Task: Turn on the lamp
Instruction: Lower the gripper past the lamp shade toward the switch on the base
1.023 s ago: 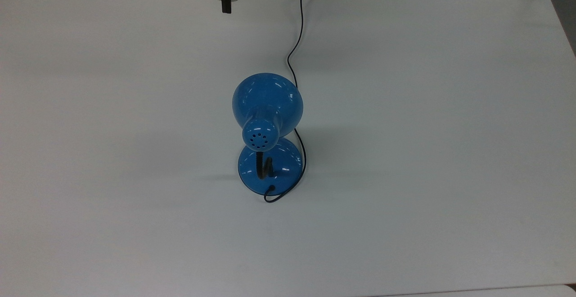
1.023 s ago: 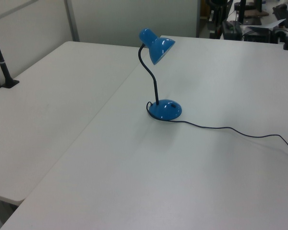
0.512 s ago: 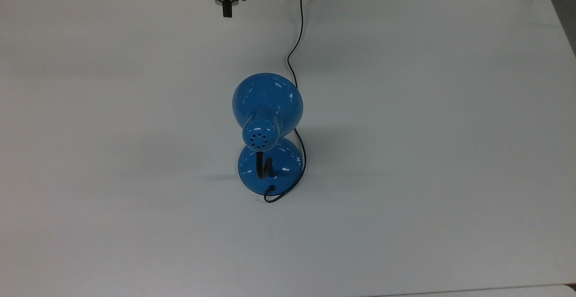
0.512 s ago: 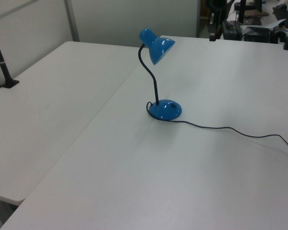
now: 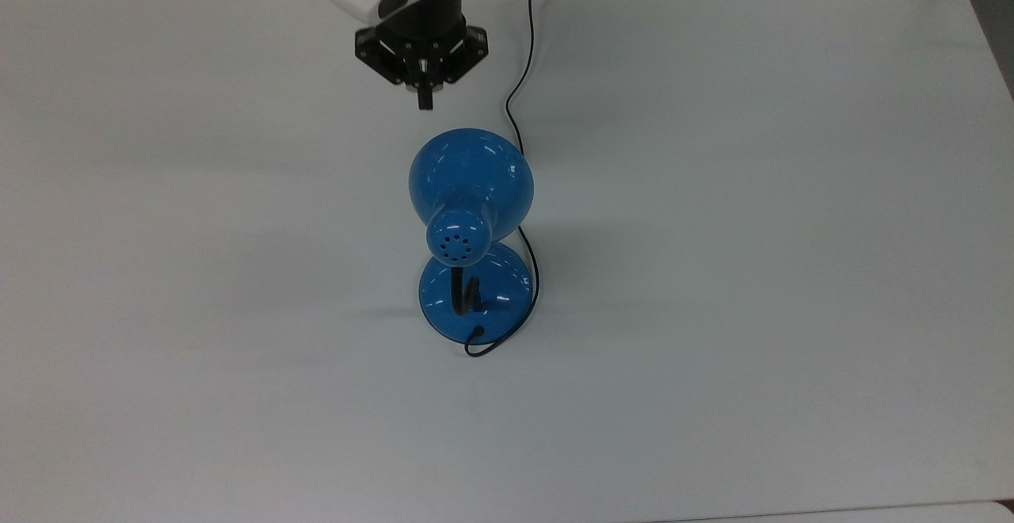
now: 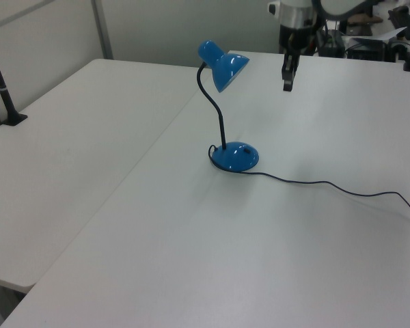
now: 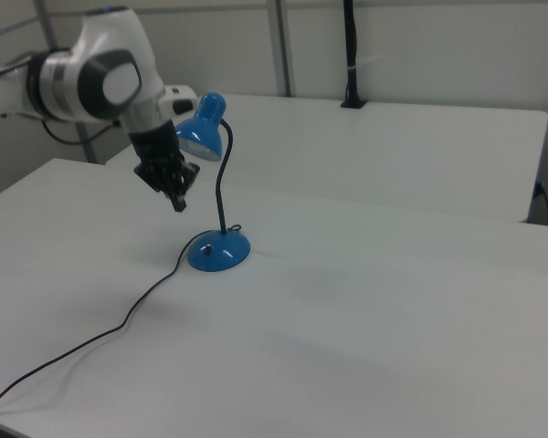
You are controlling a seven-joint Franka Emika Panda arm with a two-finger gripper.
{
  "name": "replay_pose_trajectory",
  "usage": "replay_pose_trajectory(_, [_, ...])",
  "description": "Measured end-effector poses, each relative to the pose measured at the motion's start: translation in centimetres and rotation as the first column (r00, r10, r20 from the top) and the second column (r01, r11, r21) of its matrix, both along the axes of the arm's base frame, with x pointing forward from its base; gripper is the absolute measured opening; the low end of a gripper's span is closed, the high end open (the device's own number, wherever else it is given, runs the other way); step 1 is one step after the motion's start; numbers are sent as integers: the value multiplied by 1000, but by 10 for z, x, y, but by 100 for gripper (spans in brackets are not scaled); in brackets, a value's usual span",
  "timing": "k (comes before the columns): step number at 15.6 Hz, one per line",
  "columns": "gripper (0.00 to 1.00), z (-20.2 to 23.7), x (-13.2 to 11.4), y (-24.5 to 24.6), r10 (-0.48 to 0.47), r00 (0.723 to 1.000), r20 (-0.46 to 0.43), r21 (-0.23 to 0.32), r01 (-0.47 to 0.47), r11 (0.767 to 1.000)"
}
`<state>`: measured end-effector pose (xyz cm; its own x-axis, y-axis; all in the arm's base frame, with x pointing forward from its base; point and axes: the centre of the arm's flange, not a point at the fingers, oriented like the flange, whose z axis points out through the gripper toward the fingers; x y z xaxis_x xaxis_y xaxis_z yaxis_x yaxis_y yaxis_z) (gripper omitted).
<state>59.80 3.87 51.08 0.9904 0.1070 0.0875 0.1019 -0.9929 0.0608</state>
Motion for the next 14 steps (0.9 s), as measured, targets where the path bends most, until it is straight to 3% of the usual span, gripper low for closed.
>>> replay_pose_trajectory(7, [1,-83,-4,7,-4,986,165,40,-3,999])
replay_pose_trajectory(14, [1,-121,9,19,0,947,322,68,-23,997])
